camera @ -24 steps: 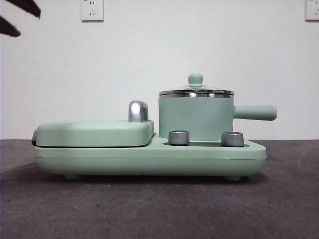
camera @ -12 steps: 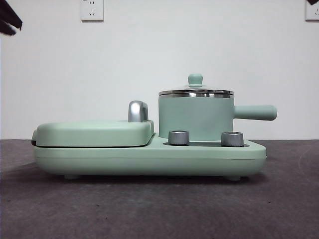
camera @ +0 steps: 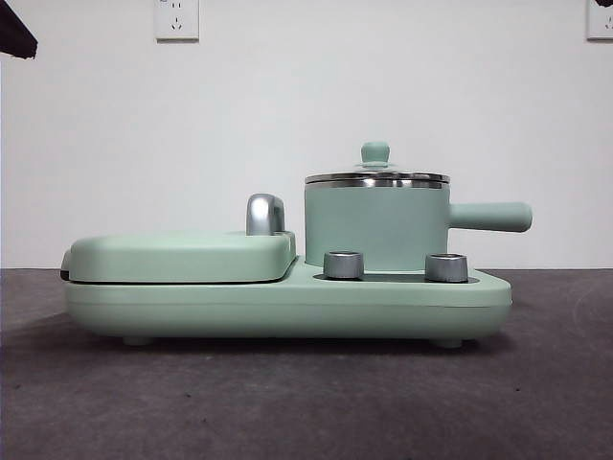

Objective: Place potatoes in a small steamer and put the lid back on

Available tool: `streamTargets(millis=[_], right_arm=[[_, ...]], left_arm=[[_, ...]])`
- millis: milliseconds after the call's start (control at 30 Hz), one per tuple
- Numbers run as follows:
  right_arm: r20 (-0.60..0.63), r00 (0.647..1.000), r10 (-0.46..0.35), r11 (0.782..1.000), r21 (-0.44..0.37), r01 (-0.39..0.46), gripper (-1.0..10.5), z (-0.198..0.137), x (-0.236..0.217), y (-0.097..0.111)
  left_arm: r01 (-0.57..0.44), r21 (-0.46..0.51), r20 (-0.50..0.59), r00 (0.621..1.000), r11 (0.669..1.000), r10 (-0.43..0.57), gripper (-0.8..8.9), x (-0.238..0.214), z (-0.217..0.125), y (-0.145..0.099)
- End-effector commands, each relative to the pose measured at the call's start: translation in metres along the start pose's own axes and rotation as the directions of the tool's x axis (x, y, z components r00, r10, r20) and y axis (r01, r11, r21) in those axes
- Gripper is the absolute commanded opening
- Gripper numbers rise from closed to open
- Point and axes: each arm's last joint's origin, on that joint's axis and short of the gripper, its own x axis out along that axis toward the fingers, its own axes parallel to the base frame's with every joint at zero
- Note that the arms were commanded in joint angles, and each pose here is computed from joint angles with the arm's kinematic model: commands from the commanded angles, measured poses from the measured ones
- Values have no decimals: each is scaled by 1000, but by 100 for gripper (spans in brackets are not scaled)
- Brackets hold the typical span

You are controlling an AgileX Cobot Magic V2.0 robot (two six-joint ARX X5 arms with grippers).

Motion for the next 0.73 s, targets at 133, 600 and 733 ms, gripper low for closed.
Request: streamTargets(millis=[133,600,733], right_arm=[[16,1000,4,1000,2,-4,17,3,-1,1],[16,1000,4,1000,2,-4,17,3,-1,1],[16,1000,4,1000,2,-4,16,3,-1,1]], left_arm=[[-2,78,31,1000,997,0,6,-5,2,-2],[-396,43,324,874,917,362,6,0,-99,47],[-466,9,351,830,885,434,6,4,-118,58]])
